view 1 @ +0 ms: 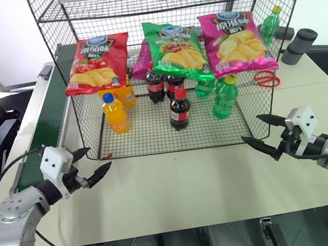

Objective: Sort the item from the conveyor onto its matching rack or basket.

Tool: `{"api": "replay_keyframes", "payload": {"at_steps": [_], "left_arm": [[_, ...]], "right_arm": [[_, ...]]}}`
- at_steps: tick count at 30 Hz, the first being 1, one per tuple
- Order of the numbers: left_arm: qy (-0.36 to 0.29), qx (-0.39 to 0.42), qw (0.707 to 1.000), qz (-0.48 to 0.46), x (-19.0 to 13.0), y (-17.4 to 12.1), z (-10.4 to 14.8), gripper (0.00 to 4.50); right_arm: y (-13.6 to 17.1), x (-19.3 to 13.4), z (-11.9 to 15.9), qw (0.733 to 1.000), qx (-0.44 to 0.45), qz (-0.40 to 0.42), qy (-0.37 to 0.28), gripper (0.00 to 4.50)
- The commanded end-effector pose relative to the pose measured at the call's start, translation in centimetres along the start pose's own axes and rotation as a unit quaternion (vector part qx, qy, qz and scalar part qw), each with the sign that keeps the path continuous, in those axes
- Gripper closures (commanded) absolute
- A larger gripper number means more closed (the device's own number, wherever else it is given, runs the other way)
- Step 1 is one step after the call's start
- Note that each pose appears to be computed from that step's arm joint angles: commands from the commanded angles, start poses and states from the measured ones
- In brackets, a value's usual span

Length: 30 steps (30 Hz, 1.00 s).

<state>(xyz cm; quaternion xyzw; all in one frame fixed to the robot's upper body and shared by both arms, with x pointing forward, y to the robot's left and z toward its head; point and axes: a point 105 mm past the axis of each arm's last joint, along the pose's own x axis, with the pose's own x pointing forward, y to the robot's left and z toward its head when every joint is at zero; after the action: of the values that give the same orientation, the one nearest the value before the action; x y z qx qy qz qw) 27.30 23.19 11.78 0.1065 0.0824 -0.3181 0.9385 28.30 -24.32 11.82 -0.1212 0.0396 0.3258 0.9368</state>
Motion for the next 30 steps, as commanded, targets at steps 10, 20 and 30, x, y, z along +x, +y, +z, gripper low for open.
{"api": "replay_keyframes", "payload": {"at_steps": [10,20,30], "left_arm": [[-0.017,0.008,1.0,0.024,-0.3,0.5,0.5,0.0],[-0.017,0.007,0.999,0.032,-0.6,0.5,0.4,0.0],[-0.02,-0.002,0.999,0.042,-1.2,0.8,0.4,0.0]], "right_arm": [[-0.3,0.4,1.0,1.0,-0.017,-0.005,-0.022,0.04],[-0.5,0.4,0.8,1.0,-0.019,-0.002,-0.02,0.04],[-1.0,-0.1,1.5,0.999,-0.023,-0.014,-0.029,0.04]]}}
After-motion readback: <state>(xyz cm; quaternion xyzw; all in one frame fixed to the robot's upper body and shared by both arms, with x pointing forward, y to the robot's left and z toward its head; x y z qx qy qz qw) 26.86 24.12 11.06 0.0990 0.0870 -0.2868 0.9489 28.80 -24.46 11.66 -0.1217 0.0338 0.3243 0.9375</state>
